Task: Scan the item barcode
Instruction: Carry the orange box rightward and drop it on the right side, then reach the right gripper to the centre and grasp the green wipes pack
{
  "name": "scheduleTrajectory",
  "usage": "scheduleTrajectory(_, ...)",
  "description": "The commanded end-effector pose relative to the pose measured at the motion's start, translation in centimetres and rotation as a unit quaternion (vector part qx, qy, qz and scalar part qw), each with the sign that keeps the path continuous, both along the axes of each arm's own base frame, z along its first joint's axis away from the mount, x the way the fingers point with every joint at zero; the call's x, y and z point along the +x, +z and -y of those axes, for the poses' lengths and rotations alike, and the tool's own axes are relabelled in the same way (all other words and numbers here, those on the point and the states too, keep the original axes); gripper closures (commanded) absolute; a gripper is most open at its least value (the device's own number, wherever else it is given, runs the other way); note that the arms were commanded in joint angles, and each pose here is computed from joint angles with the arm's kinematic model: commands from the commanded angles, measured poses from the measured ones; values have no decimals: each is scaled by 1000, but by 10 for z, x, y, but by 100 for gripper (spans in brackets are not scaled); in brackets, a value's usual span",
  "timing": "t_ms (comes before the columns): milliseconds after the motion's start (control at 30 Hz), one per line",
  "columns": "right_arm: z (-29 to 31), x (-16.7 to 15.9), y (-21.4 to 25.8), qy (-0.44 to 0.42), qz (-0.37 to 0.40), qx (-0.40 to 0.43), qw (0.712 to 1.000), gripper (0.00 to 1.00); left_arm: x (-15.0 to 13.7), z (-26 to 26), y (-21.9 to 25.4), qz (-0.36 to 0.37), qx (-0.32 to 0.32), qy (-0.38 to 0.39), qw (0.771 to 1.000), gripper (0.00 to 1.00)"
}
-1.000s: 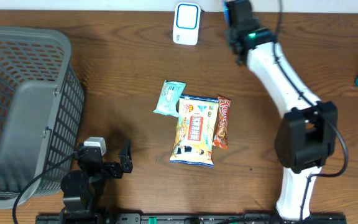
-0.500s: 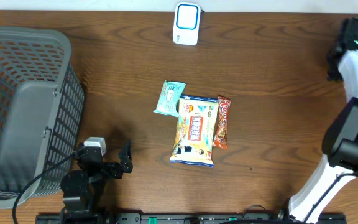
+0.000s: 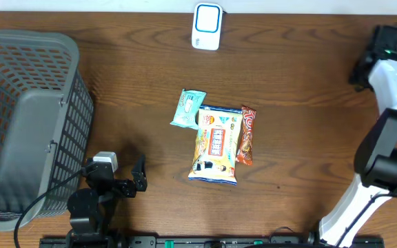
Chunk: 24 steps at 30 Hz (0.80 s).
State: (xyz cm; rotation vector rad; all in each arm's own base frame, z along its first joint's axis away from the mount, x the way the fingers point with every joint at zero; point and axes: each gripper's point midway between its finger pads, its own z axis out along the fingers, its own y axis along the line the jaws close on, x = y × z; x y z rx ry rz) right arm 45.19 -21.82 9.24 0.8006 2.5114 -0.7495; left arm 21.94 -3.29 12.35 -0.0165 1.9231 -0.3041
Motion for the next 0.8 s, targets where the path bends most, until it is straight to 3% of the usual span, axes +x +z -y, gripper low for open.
scheduleTrajectory(0, -60, 29, 88, 41, 115, -10, 992, 1, -2, 1, -10, -16, -7, -1, 1000, 0)
scheduleTrajectory(133, -147, 43, 123, 110, 173, 30, 978, 1, -2, 1, -10, -16, -7, -1, 1000, 0)
scheduleTrajectory(200, -221, 50, 121, 192, 174, 80, 963, 1, -2, 1, -10, -16, -7, -1, 1000, 0)
scheduleTrajectory(367, -335, 40, 99, 315, 141, 195, 918, 1, -2, 1, -10, -16, -7, -1, 1000, 0)
scheduleTrajectory(433, -391, 17, 80, 370, 95, 257, 888, 1, -2, 1, -10, -16, -7, -1, 1000, 0)
scheduleTrajectory(767, -464, -86, -3, 426, -126, 254, 859, 1, -2, 1, -10, -16, -7, -1, 1000, 0)
